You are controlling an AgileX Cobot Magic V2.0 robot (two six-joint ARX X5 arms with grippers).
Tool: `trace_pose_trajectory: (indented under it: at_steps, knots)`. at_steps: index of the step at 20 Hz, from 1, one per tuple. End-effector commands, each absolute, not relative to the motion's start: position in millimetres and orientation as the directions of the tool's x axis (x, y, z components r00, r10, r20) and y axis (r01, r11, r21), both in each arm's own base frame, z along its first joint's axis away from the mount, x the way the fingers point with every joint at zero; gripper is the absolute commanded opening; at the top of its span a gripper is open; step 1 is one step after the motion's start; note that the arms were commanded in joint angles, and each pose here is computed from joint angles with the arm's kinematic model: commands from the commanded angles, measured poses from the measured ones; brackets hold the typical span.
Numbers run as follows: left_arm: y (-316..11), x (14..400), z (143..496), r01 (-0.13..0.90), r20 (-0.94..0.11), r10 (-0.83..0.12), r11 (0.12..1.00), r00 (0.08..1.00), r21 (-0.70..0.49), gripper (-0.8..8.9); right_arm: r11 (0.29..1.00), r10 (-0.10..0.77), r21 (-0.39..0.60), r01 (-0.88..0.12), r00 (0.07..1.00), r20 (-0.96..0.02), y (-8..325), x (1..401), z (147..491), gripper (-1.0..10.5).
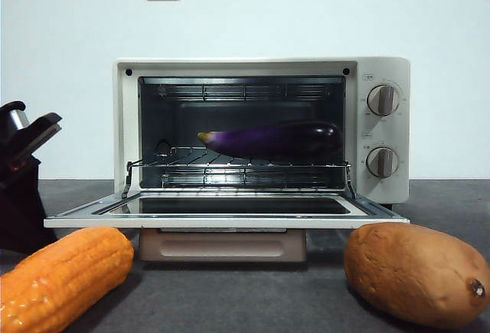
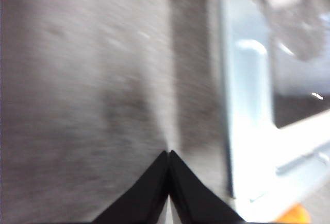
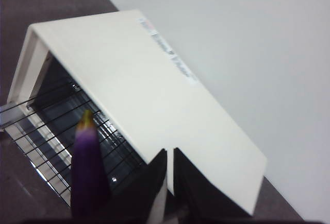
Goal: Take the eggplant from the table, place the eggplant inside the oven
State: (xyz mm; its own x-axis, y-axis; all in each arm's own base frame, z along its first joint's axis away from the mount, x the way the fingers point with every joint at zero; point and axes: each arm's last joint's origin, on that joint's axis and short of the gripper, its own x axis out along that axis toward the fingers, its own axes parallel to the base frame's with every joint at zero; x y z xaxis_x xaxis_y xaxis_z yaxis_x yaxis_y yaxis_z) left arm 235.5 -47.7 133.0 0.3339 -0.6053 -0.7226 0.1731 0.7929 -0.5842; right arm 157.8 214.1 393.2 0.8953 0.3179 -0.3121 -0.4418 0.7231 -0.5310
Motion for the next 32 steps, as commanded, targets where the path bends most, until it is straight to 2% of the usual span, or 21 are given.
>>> trace_pose_trajectory:
  at_steps: [1, 6, 10, 19, 25, 29, 32]
  knots:
    - [-49.9, 238.7, 132.2, 0.225, -0.682, -0.660, 0.750, 0.315, -0.622, 0.05, 0.757, 0.339, -0.481, -0.442, 0.895, -0.290, 205.5, 148.4, 406.3, 0.1]
    - [-49.7, 240.6, 134.5, 0.257, -0.637, -0.705, 0.708, 0.313, -0.657, 0.06, 0.783, 0.338, -0.440, -0.439, 0.895, -0.291, 177.8, 131.1, 418.8, 0.1]
    - [-46.9, 242.2, 136.4, 0.272, -0.599, -0.737, 0.674, 0.313, -0.687, 0.06, 0.796, 0.325, -0.411, -0.446, 0.886, -0.332, 154.1, 116.2, 421.7, 0.1]
    - [-43.1, 256.8, 156.2, 0.335, -0.482, -0.821, 0.567, 0.307, -0.752, 0.06, 0.790, 0.311, -0.301, -0.534, 0.772, -0.554, 98.4, 78.3, 409.2, 0.1]
    - [-43.9, 281.6, 193.1, 0.390, -0.403, -0.848, 0.520, 0.345, -0.760, 0.06, 0.779, 0.367, -0.187, -0.599, 0.677, -0.638, 68.9, 56.1, 403.9, 0.1]
    - [-45.4, 298.5, 226.3, 0.434, -0.352, -0.859, 0.496, 0.372, -0.752, 0.06, 0.774, 0.433, -0.120, -0.621, 0.658, -0.616, 57.3, 47.1, 402.2, 0.1]
    - [-46.0, 305.8, 251.1, 0.462, -0.327, -0.861, 0.490, 0.390, -0.739, 0.06, 0.780, 0.444, -0.109, -0.617, 0.667, -0.599, 53.9, 45.0, 395.5, 0.1]
